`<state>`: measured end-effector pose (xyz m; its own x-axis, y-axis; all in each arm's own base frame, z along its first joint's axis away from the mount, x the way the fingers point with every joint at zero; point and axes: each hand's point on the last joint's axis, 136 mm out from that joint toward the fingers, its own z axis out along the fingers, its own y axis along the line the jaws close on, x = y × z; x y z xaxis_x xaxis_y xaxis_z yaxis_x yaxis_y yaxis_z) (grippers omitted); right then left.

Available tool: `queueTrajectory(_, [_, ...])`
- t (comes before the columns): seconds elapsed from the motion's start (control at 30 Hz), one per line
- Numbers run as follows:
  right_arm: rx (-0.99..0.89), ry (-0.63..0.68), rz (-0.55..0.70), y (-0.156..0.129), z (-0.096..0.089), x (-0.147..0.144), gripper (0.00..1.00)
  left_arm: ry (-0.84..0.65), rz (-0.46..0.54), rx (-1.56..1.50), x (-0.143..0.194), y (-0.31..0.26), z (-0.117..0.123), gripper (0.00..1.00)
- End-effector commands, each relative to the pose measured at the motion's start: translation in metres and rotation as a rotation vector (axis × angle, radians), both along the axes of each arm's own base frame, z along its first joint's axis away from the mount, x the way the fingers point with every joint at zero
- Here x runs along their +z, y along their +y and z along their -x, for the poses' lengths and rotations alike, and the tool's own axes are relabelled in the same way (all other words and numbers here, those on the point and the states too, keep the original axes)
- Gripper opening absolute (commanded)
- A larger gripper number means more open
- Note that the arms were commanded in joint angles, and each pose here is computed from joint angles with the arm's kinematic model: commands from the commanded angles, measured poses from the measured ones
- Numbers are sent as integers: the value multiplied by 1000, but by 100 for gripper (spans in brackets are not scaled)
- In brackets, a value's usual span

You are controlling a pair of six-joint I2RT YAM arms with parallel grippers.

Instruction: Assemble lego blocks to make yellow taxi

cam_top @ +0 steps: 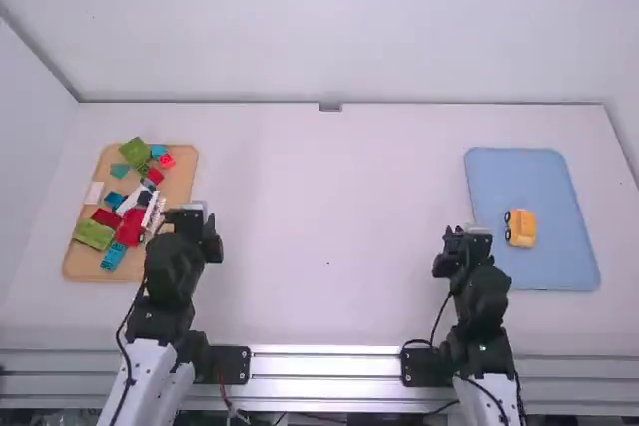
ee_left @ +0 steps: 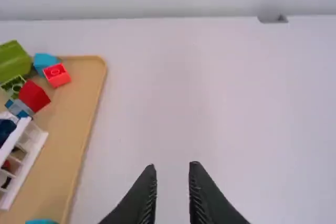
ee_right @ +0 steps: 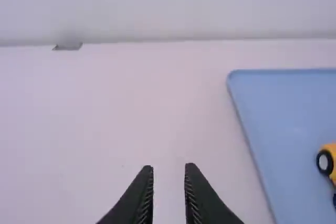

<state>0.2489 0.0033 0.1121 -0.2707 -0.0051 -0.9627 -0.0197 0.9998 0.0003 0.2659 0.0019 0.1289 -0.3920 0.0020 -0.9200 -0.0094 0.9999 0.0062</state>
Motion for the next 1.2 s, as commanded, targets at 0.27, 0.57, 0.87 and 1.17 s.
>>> queueTrajectory(0.27, [-4,-123,-4,-1,2,25,3,-7,6,-9,-44,-2,19,0])
queueTrajectory(0.57, [-4,-169,-4,-1,3,36,0,-126,6,-10,-20,-2,18,0])
queueTrajectory(0.87, [-4,-169,-4,-1,3,36,0,-230,5,-10,3,-2,19,0])
queueTrajectory(1.17, [-4,-169,-4,-1,3,36,0,-298,5,-10,19,-2,20,0])
